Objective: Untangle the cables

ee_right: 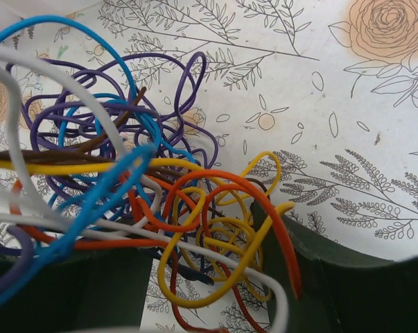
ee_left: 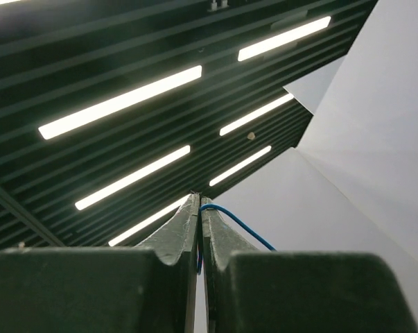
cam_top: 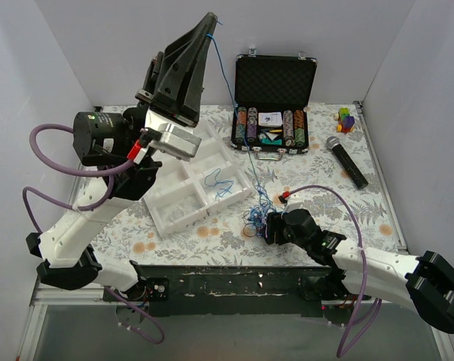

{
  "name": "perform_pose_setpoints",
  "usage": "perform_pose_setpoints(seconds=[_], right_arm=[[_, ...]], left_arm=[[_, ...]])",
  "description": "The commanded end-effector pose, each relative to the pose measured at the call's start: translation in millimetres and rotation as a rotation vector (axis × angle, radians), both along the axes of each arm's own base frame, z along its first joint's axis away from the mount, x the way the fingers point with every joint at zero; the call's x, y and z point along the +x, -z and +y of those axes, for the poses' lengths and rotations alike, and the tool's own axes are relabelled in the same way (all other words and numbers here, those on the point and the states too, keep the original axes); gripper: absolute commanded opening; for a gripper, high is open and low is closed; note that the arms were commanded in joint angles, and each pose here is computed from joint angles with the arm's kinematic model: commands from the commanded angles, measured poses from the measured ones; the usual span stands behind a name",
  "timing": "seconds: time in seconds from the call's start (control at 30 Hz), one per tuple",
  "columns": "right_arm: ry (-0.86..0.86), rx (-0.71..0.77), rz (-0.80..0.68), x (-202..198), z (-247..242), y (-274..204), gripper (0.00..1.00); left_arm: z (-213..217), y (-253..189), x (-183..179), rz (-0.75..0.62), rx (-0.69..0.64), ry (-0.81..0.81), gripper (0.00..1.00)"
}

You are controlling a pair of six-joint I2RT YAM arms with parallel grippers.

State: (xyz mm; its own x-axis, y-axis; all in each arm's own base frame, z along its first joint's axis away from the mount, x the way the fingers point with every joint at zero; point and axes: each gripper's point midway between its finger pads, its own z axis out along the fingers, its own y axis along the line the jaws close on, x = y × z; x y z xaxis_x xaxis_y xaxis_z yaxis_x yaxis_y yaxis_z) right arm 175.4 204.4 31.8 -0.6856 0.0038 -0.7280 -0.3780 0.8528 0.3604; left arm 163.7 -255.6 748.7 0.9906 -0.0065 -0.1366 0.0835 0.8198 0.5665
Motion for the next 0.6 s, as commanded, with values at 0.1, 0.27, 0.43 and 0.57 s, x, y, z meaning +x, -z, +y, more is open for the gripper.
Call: perform_pose_setpoints(seconds=[0.1, 0.27, 0.43, 0.57], right_arm=[[0.055, -0.053, 0.047, -4.6, -14.8, 18.3, 0.59], [0.086, -0.074, 0.055, -2.3, -19.6, 18.5, 0.55], [0.098, -0.073, 0.05, -1.1, -20.8, 15.4, 0.54], [0.099, -0.051, 0.016, 4.5, -17.3, -0.2, 0.54]], left_arm=[[52.8, -48.4, -42.0, -0.2, -0.175, -0.055, 0.0], [64.1, -66.6, -49.8, -0.316, -0.248, -0.164, 0.0], [73.3, -76.2, -48.3, -0.368, -0.33, -0.266, 0.0], [55.9, -47.6, -27.4, -0.223, -0.214, -0.21, 0.0]])
